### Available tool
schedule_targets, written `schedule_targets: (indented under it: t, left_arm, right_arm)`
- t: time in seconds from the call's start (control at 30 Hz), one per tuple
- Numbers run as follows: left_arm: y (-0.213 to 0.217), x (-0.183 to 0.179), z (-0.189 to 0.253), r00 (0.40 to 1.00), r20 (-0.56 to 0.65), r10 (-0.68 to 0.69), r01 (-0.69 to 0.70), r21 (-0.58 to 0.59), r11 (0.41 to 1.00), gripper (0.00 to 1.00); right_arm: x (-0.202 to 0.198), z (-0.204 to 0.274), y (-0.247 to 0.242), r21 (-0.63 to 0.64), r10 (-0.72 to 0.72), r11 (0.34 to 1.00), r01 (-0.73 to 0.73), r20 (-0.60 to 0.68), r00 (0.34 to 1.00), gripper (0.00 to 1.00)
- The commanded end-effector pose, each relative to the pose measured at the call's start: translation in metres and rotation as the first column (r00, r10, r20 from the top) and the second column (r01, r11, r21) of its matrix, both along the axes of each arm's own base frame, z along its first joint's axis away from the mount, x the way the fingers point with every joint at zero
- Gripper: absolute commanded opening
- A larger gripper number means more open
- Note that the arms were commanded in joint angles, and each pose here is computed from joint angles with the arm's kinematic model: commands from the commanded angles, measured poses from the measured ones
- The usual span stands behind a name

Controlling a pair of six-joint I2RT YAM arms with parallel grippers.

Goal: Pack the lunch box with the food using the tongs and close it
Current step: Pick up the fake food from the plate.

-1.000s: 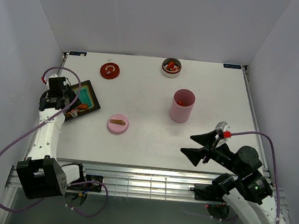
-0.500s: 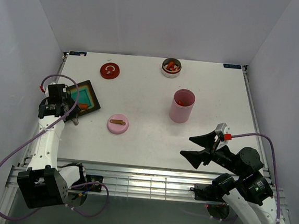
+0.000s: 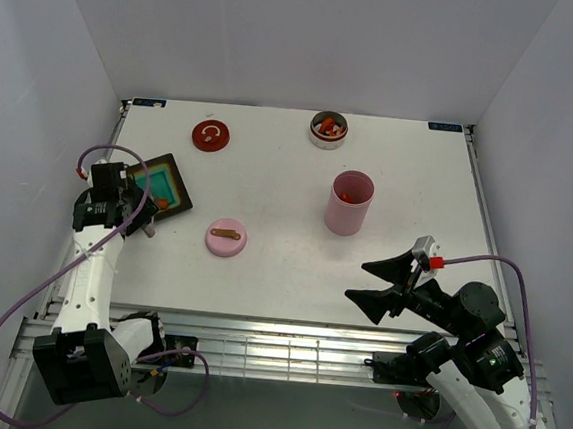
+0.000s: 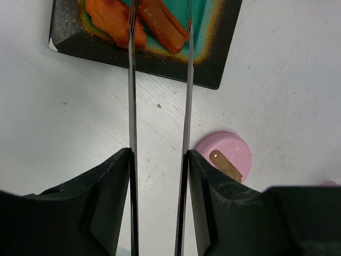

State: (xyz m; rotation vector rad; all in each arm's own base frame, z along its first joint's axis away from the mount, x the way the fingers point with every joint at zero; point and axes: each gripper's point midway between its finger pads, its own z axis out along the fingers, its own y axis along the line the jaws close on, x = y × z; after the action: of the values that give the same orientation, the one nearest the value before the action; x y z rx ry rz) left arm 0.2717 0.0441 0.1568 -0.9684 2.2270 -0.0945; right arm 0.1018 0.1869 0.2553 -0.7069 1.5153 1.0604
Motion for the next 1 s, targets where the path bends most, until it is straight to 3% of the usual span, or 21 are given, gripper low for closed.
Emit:
schedule_targets:
  t: [0.0, 0.4, 0.7, 0.97]
  left_arm:
    - [-0.007, 0.009, 0.018, 0.995, 0.095, 0.007, -0.002, -0.044, 0.999, 0.56]
    - [-0.018, 0.022, -0.001, 0.996, 0.094, 0.005, 0.008, -0.134, 0.991, 0.58]
    - [-0.006, 0.024, -0.003, 0.996, 0.083, 0.035, -0.028, -0.081, 0.996, 0.58]
    - [-0.014, 0.051, -0.009, 0.994, 0.1, -0.046, 0.056, -0.109, 0.992, 0.59]
  right_arm:
    - [-0.002, 0.013, 0.001, 0.025, 0.011, 1.0, -0.012, 0.059, 0.998, 0.83]
    - [-0.003, 0.017, -0.002, 0.026, 0.003, 1.0, -0.004, 0.062, 0.998, 0.83]
    - [-0.004, 0.018, -0.002, 0.026, 0.003, 1.0, -0.004, 0.066, 0.998, 0.83]
    - [-0.005, 0.018, -0.003, 0.027, 0.006, 1.0, -0.007, 0.068, 0.998, 0.83]
